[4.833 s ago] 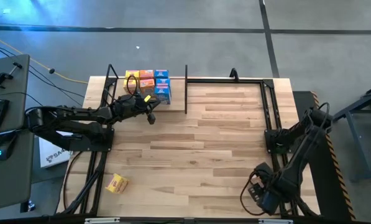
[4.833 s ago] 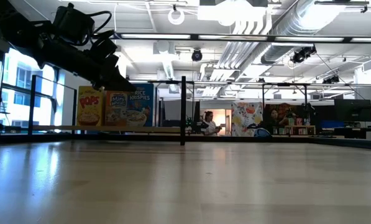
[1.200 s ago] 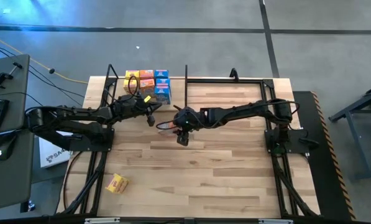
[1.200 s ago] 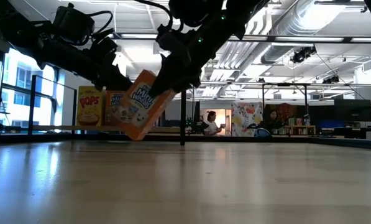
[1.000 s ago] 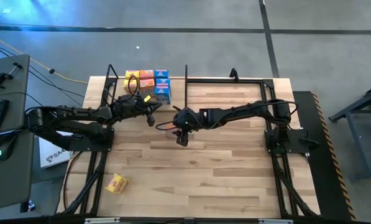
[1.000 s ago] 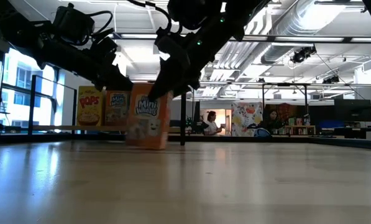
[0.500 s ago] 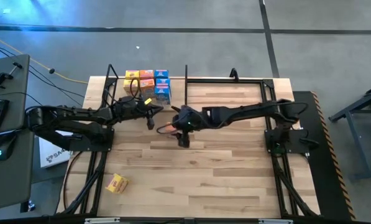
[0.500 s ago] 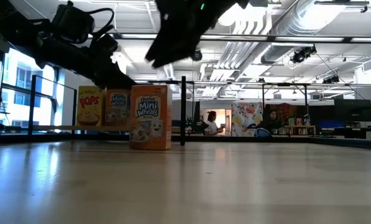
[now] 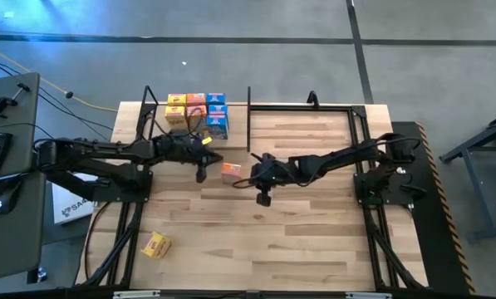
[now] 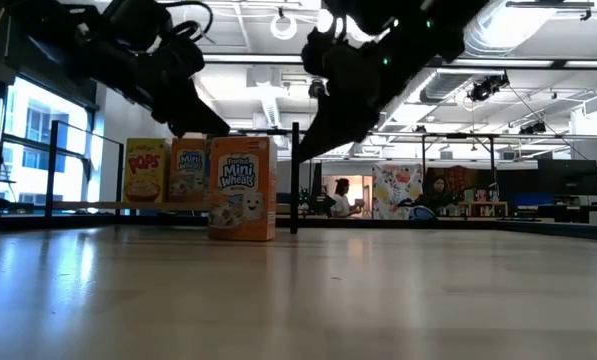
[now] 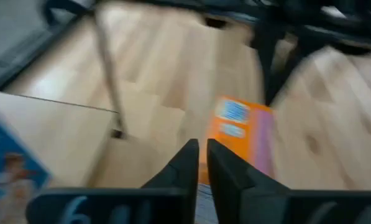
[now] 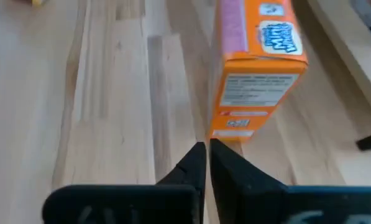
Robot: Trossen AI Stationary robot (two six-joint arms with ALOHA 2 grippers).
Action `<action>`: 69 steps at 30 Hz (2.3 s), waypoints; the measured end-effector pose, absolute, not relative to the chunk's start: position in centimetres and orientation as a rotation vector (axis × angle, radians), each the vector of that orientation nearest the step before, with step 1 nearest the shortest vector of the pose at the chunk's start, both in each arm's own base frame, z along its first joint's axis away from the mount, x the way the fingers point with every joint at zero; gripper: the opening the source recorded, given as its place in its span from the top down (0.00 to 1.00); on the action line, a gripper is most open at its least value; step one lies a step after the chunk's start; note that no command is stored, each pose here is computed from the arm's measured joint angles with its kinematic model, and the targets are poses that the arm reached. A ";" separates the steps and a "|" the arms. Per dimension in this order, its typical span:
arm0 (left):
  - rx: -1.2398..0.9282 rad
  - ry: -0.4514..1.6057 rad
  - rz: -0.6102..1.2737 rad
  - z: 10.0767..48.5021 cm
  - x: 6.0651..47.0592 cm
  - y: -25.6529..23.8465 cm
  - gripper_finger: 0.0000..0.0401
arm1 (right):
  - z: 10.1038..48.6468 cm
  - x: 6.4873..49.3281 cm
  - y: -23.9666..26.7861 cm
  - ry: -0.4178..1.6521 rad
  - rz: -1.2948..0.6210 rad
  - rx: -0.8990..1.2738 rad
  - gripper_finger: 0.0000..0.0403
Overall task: Stack cereal on shelf
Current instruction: Put the orange cereal box on the shelf aligned with the other orange cereal boxes
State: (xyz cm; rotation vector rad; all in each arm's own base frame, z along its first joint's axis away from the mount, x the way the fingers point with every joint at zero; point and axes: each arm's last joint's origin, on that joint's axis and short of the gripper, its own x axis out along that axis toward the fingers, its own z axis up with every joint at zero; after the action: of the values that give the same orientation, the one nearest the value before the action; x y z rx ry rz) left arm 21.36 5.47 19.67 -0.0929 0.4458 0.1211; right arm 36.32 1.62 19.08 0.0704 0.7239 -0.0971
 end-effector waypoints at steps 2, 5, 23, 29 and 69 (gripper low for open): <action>-0.087 0.488 0.066 20.1 21.7 4.8 0.89 | 18.5 36.4 1.2 0.680 -0.110 0.084 0.96; -0.055 0.520 0.008 21.0 22.1 3.8 0.80 | 17.8 36.8 0.6 0.643 -0.128 0.077 0.93; 0.034 0.714 0.005 22.3 24.0 2.7 0.39 | 15.2 39.8 -2.3 0.529 -0.119 0.034 1.00; 0.056 0.748 0.046 22.3 24.5 2.9 0.37 | 14.6 40.1 -2.5 0.518 -0.114 0.038 1.00; 0.201 0.938 0.135 24.2 19.3 4.4 0.65 | 14.7 40.1 -2.3 0.511 -0.022 0.023 1.00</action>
State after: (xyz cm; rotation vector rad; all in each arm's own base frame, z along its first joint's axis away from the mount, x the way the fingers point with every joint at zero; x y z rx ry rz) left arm 19.26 4.38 24.21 0.2006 0.9381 0.1352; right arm 40.14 -2.25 14.71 0.0232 0.5108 -0.0225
